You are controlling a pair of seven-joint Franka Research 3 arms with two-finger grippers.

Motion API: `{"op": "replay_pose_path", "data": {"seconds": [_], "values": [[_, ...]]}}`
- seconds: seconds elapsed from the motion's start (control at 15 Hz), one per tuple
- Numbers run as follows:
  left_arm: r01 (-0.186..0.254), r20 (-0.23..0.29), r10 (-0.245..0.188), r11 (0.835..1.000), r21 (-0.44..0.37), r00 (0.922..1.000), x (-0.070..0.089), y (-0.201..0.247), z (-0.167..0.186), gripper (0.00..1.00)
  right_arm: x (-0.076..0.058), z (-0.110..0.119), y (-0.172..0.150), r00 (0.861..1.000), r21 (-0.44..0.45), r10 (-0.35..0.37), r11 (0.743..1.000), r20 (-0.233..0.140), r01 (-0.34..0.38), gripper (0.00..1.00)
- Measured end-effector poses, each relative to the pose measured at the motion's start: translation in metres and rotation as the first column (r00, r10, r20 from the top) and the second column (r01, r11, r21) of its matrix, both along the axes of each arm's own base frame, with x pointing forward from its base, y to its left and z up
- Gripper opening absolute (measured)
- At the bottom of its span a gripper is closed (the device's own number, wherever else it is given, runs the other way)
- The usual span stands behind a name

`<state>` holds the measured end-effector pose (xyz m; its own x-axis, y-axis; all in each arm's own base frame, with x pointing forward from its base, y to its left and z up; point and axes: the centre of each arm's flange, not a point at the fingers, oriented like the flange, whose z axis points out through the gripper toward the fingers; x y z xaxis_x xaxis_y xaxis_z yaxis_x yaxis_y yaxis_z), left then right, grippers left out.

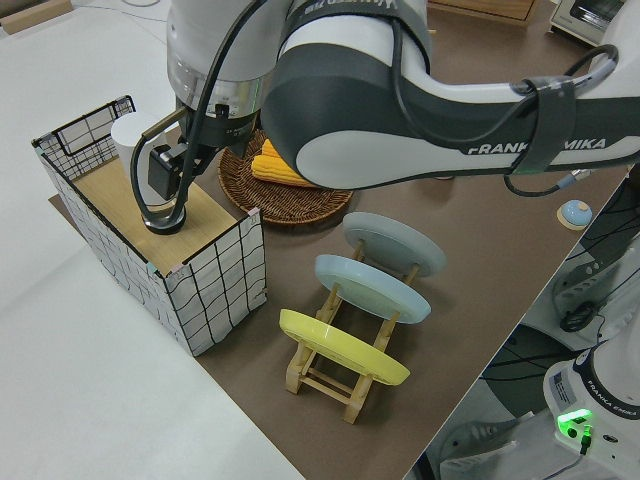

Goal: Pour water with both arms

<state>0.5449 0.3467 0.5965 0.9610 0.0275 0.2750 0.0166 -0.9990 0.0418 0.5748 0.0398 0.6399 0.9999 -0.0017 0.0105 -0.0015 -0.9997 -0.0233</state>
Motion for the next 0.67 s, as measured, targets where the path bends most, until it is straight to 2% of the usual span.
{"op": "replay_pose_path", "data": {"seconds": [0.2, 0.47, 0.67], "values": [[-0.016, -0.051, 0.016, 1.0, 0.011, 0.9986, -0.004, -0.028, 0.019, 1.0, 0.0, 0.0, 0.0, 1.0, 0.0, 0.0, 1.0, 0.0, 0.0, 1.0], [-0.048, -0.119, 0.049, 0.999, 0.012, 0.9917, 0.008, -0.08, 0.027, 1.0, 0.0, 0.0, 0.0, 1.0, 0.0, 0.0, 1.0, 0.0, 0.0, 1.0], [-0.059, -0.156, 0.058, 0.998, -0.001, 0.986, 0.012, -0.113, 0.032, 1.0, 0.0, 0.0, 0.0, 1.0, 0.0, 0.0, 1.0, 0.0, 0.0, 1.0]]}}
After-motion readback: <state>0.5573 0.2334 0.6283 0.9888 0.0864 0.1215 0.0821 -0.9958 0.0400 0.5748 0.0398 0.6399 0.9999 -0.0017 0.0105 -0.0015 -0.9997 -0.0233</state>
